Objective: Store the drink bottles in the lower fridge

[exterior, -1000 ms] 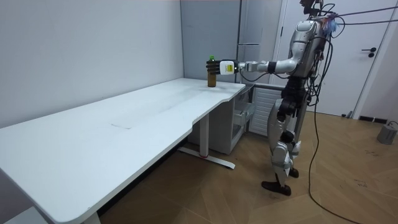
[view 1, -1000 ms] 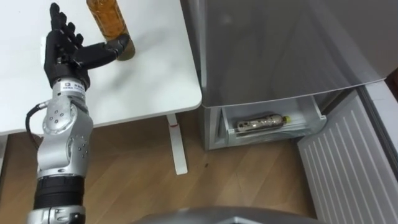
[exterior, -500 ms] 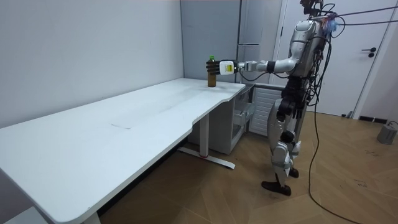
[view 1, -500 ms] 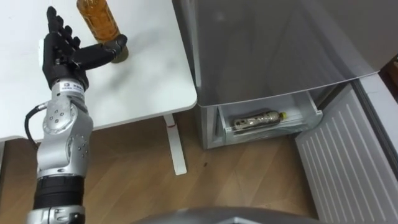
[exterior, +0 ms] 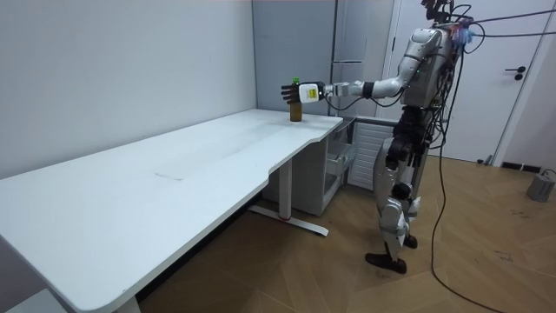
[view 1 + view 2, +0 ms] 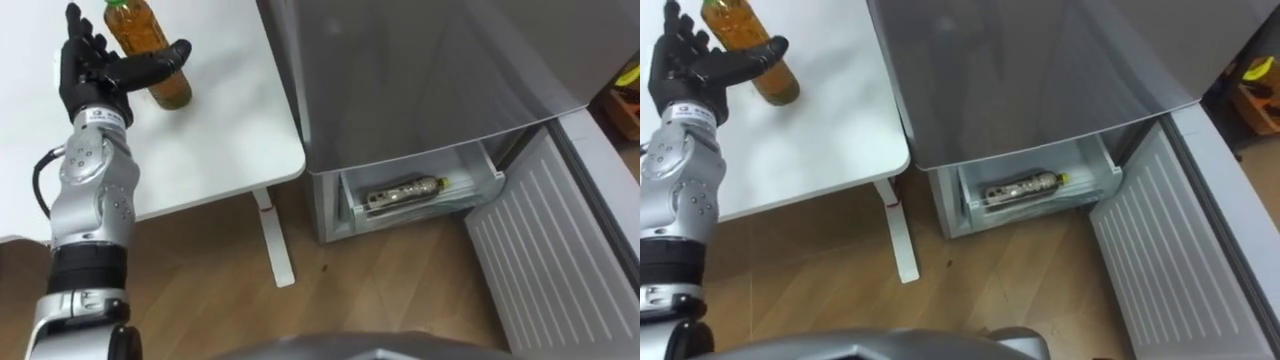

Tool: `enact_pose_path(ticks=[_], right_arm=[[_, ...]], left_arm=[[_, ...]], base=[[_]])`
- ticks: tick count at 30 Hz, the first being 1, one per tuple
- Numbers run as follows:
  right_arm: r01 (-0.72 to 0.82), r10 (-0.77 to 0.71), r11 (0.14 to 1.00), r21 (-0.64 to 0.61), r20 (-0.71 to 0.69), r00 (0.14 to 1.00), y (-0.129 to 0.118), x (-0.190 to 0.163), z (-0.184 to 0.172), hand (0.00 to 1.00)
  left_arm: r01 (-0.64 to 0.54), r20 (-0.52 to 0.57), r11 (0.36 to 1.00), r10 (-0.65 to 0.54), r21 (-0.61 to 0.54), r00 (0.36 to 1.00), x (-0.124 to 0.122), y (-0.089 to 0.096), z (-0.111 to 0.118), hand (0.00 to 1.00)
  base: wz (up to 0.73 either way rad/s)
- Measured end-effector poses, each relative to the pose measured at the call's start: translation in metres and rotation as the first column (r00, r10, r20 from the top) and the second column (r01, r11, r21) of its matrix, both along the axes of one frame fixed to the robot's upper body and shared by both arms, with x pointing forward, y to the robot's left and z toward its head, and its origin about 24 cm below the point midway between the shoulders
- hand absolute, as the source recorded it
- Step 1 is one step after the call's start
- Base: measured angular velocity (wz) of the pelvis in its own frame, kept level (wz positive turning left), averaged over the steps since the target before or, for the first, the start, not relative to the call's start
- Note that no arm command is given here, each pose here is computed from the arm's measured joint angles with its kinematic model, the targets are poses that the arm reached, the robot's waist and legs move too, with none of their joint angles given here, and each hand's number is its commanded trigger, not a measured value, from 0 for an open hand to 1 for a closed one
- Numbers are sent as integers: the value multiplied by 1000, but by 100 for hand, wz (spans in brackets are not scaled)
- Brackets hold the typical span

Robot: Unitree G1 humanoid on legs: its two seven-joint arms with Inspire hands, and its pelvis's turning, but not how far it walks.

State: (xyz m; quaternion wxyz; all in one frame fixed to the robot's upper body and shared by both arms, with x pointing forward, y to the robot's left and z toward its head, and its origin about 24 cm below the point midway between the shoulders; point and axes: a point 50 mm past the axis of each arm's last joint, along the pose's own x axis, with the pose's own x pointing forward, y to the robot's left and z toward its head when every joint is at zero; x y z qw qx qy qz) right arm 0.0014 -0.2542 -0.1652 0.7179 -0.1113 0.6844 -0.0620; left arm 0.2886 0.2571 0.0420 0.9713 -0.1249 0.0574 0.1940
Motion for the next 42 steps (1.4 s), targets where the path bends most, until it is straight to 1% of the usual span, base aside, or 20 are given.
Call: enact_pose_path(ticks=[5,7,12,15,22,31,42], right_arm=[[38,-37,999,-12,10,999,-5,-5,2,0],[57,-57,998,-16,16,998,-6,-8,3,0],[92,-92,995,-26,2,996,-9,-16,4,0],[111,-111,993,-31,1,994,-10,-18,5,0],[159,-158,985,-66,10,987,-16,-21,7,0],[164,-164,985,-57,4,986,-16,-23,6,0],[176,-177,983,-47,-11,984,-15,-24,6,0]], left_arm=[[-28,7,1000,29,-13,1000,4,8,5,0],[-43,-6,998,43,-36,999,5,15,4,0],[-74,-42,996,72,-47,997,4,24,0,0],[-74,-72,996,70,-50,995,3,25,-5,0],[-101,-87,993,95,-62,992,1,31,-6,0],[-119,-88,992,115,-35,989,0,42,-1,0],[-118,-101,992,114,-34,988,-1,43,-2,0]], base=[[-14],[-10],[-7],[-2],[0],[0],[0]])
